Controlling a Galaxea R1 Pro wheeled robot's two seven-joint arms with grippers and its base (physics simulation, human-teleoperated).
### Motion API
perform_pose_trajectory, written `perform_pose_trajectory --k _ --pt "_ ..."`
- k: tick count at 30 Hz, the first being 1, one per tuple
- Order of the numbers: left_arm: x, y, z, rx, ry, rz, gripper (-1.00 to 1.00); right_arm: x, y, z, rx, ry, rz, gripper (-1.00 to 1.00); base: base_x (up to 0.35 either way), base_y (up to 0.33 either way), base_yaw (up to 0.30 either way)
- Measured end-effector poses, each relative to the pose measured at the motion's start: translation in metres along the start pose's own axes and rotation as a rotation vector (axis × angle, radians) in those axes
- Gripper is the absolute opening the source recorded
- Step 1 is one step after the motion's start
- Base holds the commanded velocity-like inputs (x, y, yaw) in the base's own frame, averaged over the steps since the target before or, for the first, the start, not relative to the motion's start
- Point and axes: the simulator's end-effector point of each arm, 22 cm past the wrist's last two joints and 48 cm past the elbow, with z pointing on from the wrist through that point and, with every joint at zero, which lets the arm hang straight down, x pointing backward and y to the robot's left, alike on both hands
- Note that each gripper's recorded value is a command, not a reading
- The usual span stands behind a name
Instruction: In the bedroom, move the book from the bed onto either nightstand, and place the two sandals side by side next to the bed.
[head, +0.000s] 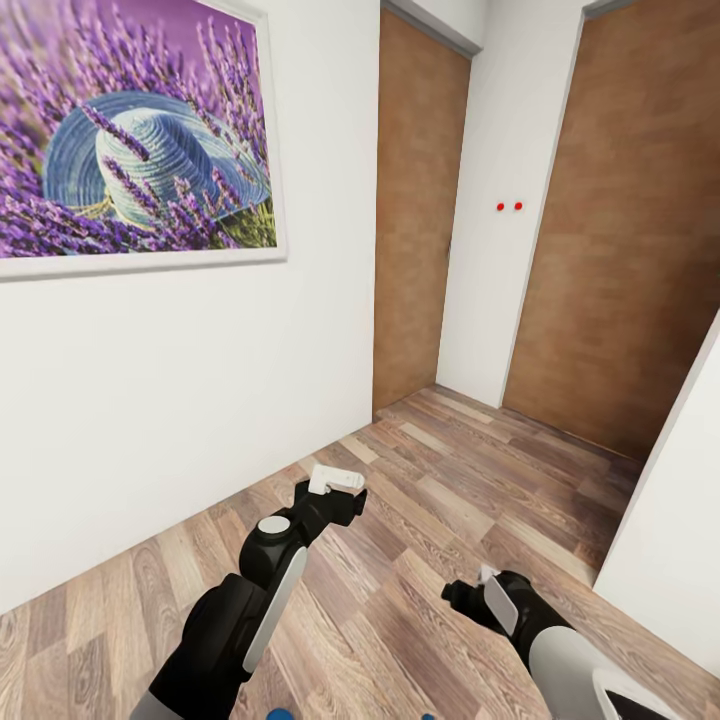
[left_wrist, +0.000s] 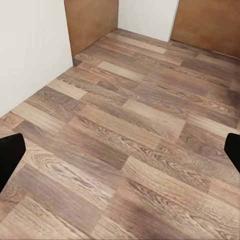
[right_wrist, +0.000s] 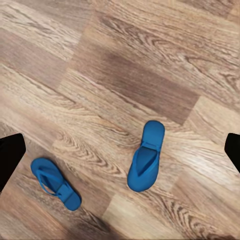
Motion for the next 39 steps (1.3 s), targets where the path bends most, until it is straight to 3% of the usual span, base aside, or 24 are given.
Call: perform_pose_trajectory --k 5,13,39 --pt "0.008 0.0 0.002 0.002 -0.003 0.0 1.0 0.002 -0.004 0.008 0.0 -0.012 0.008 1.0 0.0 0.0 0.0" --pt "0.024 0.0 0.006 0.003 -0.004 0.001 1.0 0.002 -0.011 0.022 -0.008 -0.054 0.065 1.0 0.0 0.0 0.0" --pt "0.076 -0.002 0.018 0.005 -0.004 0.002 1.0 0.037 -0.042 0.07 0.004 -0.057 0.156 1.0 0.0 0.0 0.0"
